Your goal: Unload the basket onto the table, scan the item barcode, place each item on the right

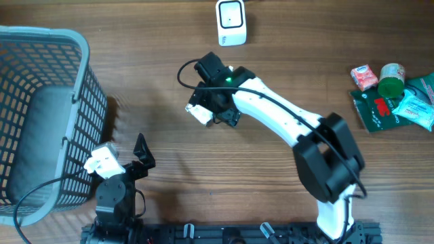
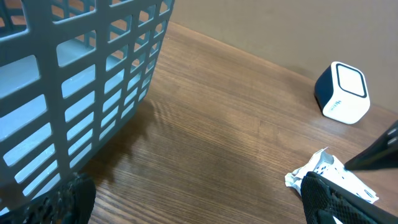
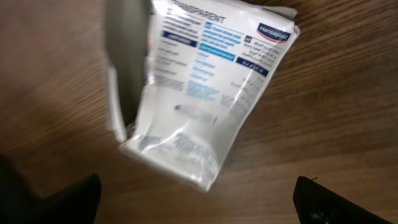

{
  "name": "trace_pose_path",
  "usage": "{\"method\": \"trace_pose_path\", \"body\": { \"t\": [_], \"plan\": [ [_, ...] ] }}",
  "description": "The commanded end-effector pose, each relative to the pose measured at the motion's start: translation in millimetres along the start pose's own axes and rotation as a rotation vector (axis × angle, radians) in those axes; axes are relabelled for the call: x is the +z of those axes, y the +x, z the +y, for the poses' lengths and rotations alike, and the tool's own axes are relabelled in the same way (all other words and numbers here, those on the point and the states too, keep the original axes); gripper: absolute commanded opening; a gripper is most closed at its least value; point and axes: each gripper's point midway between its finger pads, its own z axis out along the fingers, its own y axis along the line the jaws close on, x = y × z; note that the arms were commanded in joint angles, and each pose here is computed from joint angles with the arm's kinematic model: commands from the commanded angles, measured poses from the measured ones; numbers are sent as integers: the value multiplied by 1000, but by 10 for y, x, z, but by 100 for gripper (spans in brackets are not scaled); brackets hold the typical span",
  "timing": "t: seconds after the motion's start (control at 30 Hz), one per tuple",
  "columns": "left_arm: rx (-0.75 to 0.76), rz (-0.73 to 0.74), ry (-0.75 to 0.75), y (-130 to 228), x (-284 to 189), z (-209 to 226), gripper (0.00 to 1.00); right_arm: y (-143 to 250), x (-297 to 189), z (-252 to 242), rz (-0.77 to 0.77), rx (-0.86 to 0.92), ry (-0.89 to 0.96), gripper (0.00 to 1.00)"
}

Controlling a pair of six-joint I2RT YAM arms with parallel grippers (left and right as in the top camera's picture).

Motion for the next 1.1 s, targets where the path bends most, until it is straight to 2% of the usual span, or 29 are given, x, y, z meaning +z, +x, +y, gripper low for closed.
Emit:
{"method": "trace_pose_path", "body": {
  "t": [0.0, 0.23, 0.4, 0.63, 0.93, 1.07],
  "plan": [
    [-7, -8, -2, -10, -2, 5, 100, 25, -329, 137, -1, 53, -83, 100],
    [-7, -8, -2, -10, -2, 5, 100, 75, -48, 115, 36, 75, -54, 100],
    [-7, -8, -2, -10, -2, 5, 100, 17, -14, 191, 14, 82, -83, 99],
    [-7, -8, -2, -10, -2, 5, 100, 29, 445, 55, 42, 92, -18, 100],
    [-7, -8, -2, -10, -2, 5, 100, -114, 532, 341, -7, 74, -137, 100],
    [-7, -8, -2, -10, -2, 5, 100, -78, 734, 223, 16, 101, -92, 100]
  ]
}}
